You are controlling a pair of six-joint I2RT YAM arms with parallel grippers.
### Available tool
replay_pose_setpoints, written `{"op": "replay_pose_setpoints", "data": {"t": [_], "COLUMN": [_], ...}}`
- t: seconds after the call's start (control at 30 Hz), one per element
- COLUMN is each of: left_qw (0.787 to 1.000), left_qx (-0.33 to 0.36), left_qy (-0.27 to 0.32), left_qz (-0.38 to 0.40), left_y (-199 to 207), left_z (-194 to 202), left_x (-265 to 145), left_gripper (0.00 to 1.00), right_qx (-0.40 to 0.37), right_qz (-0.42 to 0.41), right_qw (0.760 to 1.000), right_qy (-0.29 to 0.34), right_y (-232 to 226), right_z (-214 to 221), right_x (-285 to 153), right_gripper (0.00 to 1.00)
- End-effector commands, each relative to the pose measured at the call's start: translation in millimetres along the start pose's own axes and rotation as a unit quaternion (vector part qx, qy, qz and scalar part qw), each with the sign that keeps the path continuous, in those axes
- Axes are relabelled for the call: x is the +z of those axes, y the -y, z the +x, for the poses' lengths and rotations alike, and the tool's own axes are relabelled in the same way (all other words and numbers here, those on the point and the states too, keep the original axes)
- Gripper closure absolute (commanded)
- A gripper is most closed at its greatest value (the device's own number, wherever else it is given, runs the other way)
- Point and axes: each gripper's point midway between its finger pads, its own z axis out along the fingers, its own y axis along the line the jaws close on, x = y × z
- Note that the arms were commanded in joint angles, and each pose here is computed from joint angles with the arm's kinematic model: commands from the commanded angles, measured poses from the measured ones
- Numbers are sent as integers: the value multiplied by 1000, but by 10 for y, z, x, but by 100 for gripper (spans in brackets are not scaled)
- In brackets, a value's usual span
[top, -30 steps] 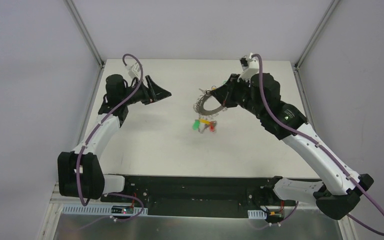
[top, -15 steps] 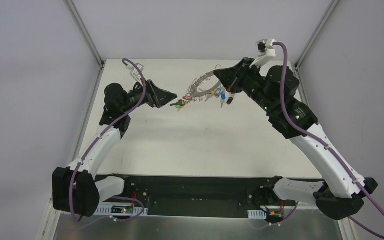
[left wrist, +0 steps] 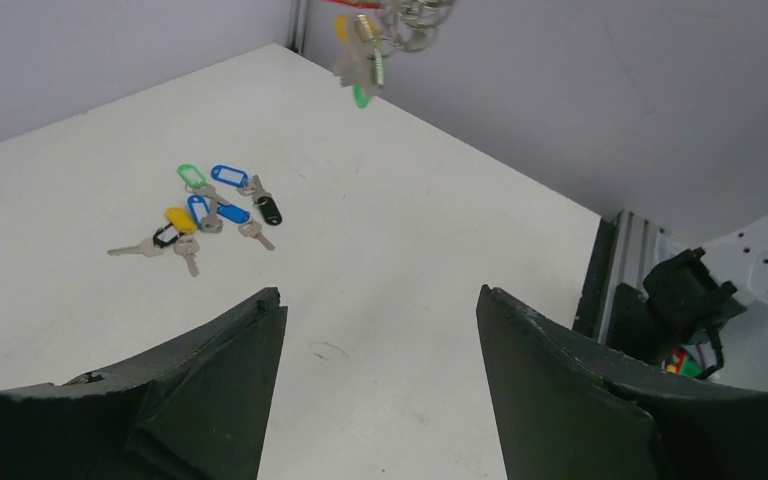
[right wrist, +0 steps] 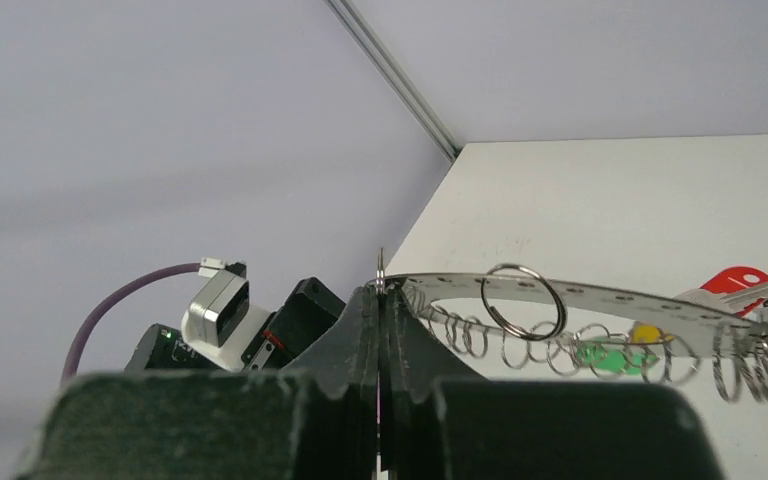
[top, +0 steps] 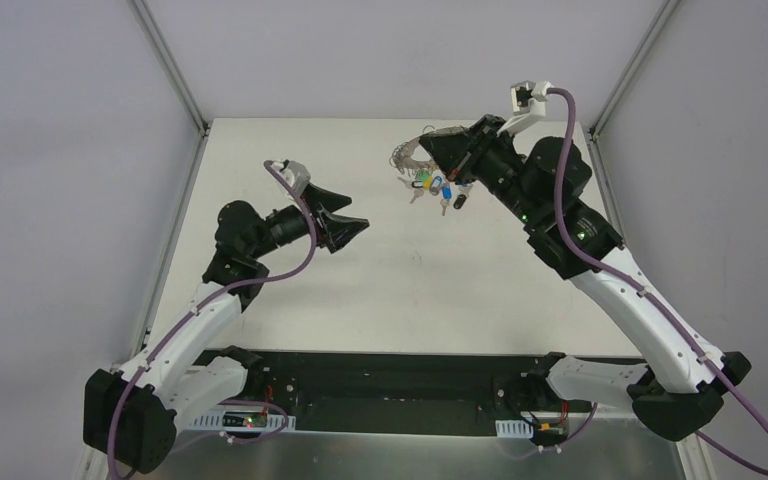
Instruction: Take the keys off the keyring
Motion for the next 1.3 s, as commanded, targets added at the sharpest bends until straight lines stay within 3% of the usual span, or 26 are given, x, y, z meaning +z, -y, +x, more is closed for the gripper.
{"op": "replay_pose_setpoints", "data": {"t": [0.0, 0.1, 0.43, 0.73, 0.97, 1.03, 1.13, 1.2, 1.27], "left_qw": [994, 990, 987, 987, 986, 986, 985, 985, 985], "left_qx": [107, 130, 154, 151, 149, 152, 156, 156, 155], "left_qy": [25, 7, 10, 10, 12, 12, 14, 13, 11], "left_qz": [19, 54, 40, 59, 70, 72, 77, 77, 77], "left_y": [117, 213, 158, 234, 282, 291, 318, 321, 327], "left_z": [-67, 66, 85, 66, 61, 57, 39, 37, 25], "left_x": [3, 23, 3, 5, 3, -2, -11, -17, -15], "left_gripper": [28, 29, 30, 35, 33, 46, 81, 95, 100], "right_qx": [22, 24, 58, 57, 56, 58, 59, 58, 55], "right_qz": [-67, -87, -134, -148, -150, -154, -157, -157, -153], "right_qw": [995, 995, 989, 987, 987, 986, 986, 986, 986], "right_qy": [65, 50, -6, -17, -21, -23, -25, -24, -22], "right_y": [-313, -359, -582, -696, -722, -748, -767, -766, -748], "right_z": [-331, -242, 7, 104, 131, 135, 146, 139, 143], "right_x": [-157, -162, -85, -67, -53, -60, -70, -79, -83], "right_gripper": [100, 100, 100, 100, 100, 100, 100, 100, 100]}}
